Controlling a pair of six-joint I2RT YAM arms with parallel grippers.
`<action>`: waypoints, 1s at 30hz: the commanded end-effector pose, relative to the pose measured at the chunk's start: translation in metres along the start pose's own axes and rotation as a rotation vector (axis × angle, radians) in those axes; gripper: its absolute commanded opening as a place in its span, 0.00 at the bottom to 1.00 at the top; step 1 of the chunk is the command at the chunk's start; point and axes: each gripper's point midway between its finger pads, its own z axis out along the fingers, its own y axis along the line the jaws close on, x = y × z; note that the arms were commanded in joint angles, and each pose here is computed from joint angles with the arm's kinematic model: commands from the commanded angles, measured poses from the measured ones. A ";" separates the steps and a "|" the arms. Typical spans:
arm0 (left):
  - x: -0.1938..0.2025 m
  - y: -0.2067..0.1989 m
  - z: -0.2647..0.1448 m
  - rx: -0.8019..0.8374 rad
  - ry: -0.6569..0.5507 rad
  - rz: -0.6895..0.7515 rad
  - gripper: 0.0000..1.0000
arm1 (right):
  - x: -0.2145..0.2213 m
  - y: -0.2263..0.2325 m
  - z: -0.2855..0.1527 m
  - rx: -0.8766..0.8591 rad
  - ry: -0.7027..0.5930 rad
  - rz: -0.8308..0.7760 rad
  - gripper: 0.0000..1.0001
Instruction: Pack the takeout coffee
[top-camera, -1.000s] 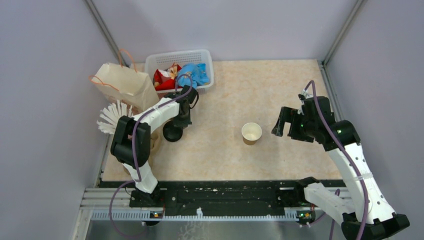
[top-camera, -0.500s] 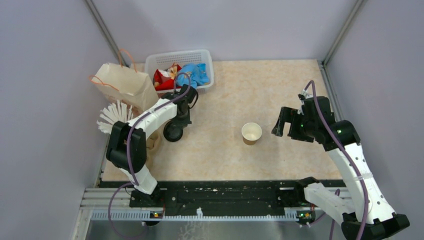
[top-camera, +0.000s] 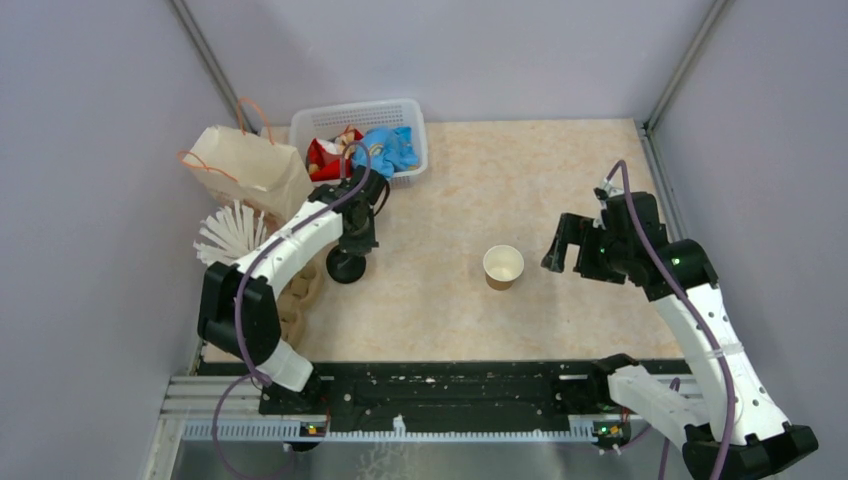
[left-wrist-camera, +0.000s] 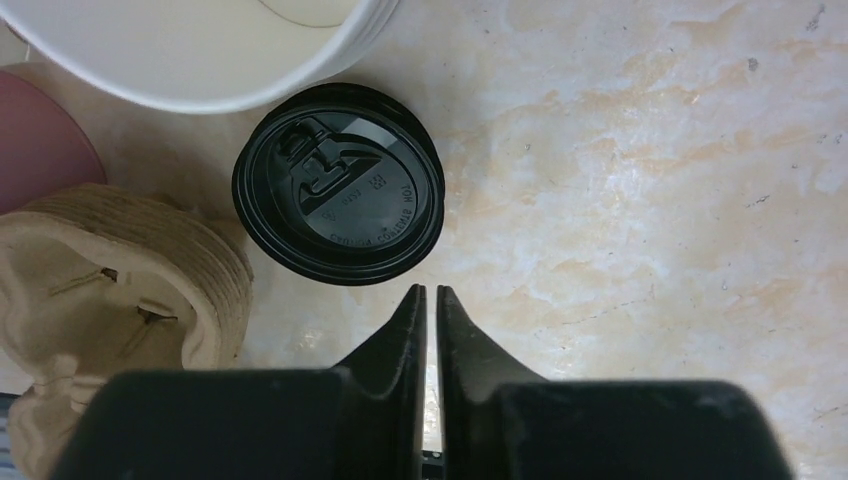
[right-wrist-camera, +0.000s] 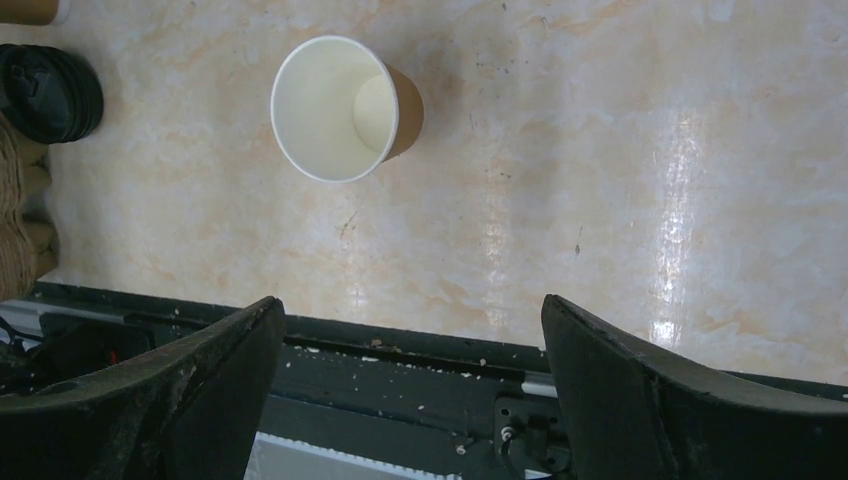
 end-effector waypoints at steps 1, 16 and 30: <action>-0.012 -0.007 0.001 0.013 -0.022 0.026 0.20 | -0.006 0.005 0.002 -0.028 -0.022 -0.012 0.99; -0.010 -0.009 0.048 -0.060 0.010 0.046 0.34 | -0.001 0.000 -0.003 -0.009 -0.015 -0.017 0.99; -0.003 -0.005 0.062 -0.082 0.036 0.035 0.25 | -0.003 0.002 0.002 -0.013 -0.004 -0.034 0.99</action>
